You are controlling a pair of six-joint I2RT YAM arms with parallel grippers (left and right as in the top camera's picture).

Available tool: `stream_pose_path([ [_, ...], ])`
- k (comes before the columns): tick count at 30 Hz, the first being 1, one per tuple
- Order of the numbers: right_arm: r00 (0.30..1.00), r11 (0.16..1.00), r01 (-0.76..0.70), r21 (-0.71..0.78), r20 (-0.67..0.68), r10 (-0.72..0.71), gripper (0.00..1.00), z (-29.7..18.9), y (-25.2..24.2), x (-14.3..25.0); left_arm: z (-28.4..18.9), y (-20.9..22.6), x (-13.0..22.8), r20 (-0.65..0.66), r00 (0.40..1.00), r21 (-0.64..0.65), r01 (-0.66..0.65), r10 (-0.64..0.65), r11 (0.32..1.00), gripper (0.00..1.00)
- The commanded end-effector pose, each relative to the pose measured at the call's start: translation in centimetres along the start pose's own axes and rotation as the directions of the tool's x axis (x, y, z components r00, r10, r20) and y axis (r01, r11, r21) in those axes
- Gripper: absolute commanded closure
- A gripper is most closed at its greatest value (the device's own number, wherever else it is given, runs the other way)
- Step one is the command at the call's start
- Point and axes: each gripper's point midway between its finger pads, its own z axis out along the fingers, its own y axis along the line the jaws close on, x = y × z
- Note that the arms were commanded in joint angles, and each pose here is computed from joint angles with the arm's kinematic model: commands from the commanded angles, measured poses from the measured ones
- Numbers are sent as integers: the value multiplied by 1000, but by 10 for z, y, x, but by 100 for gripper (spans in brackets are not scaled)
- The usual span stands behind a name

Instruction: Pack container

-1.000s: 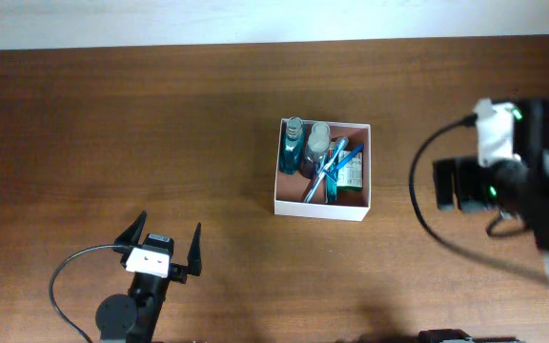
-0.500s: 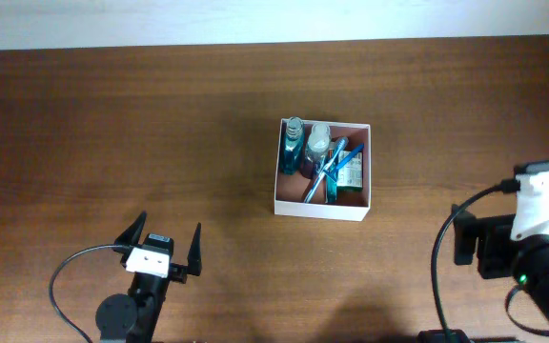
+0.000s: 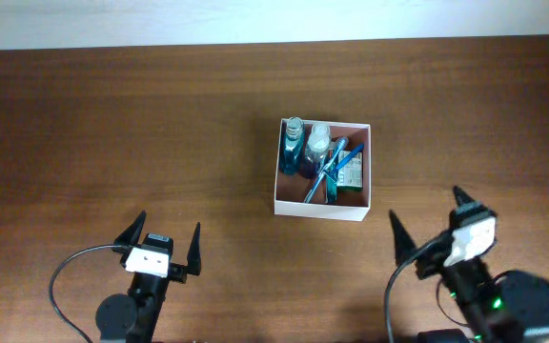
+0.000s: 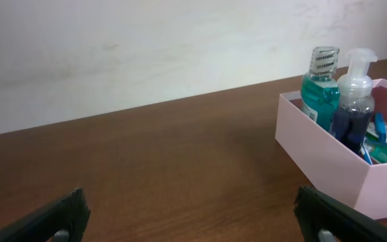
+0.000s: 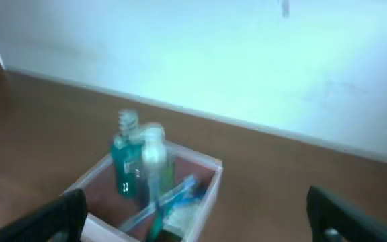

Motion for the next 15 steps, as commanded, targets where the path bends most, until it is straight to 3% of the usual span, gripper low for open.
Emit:
stream_pose_path([
  [1,996,998,28,-48,88,-24,1,0,12,11,0,1,1,1,1000,-7,9,-9,1000,1],
  [9,961,997,76,-13,268,-70,1,4,11,18,0,1,1,1,1000,-7,9,-9,1000,1],
  [15,951,997,74,35,299,-81,1,4,4,18,0,1,1,1,1000,-7,9,-9,1000,1],
])
